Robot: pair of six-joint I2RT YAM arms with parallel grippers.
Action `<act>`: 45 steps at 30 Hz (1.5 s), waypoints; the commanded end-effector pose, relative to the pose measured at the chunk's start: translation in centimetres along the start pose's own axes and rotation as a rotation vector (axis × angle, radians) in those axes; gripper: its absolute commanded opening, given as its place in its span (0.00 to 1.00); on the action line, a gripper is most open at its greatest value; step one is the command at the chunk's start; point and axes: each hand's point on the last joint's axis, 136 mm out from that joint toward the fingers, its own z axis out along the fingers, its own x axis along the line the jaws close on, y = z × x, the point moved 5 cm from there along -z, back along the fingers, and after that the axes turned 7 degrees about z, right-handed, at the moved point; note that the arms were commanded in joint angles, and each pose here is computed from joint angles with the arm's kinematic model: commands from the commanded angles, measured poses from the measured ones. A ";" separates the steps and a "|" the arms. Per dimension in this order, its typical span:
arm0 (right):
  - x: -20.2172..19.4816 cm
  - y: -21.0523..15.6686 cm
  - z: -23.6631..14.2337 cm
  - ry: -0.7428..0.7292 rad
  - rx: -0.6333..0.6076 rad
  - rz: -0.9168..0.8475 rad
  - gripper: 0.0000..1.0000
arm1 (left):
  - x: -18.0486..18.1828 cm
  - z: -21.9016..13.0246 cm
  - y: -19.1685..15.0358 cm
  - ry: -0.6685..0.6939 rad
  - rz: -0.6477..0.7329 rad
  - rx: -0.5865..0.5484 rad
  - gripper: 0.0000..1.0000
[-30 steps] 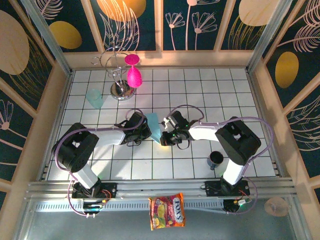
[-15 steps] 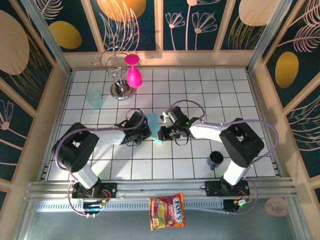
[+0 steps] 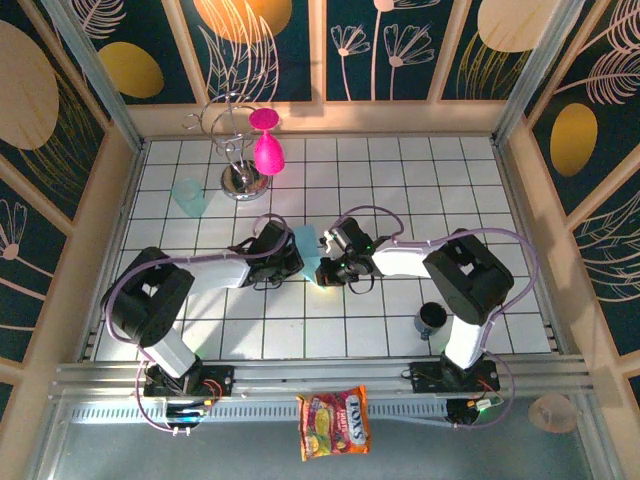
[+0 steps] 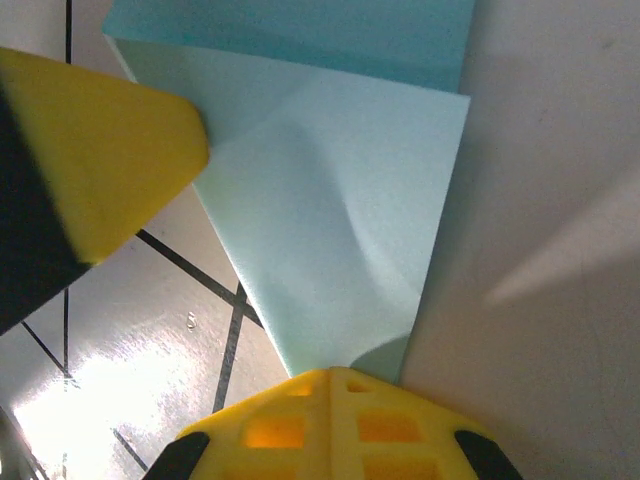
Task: Fold a paper plane with a square sheet of paper (pick it up from the middle)
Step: Third fold the triangle at the center of the table.
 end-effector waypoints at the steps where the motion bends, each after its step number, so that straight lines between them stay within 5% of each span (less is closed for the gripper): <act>1: -1.9 -1.2 1.1 -0.095 0.054 0.050 0.00 | -2.8 -2.1 1.2 -0.116 0.071 -0.051 0.07; 24: -2.9 -1.7 1.5 -0.134 0.076 0.087 0.00 | -1.8 0.5 -3.6 -0.152 0.064 0.124 0.00; 45: -5.1 -3.2 1.7 -0.229 0.104 0.104 0.00 | 1.0 1.9 -3.4 -0.006 0.010 0.085 0.00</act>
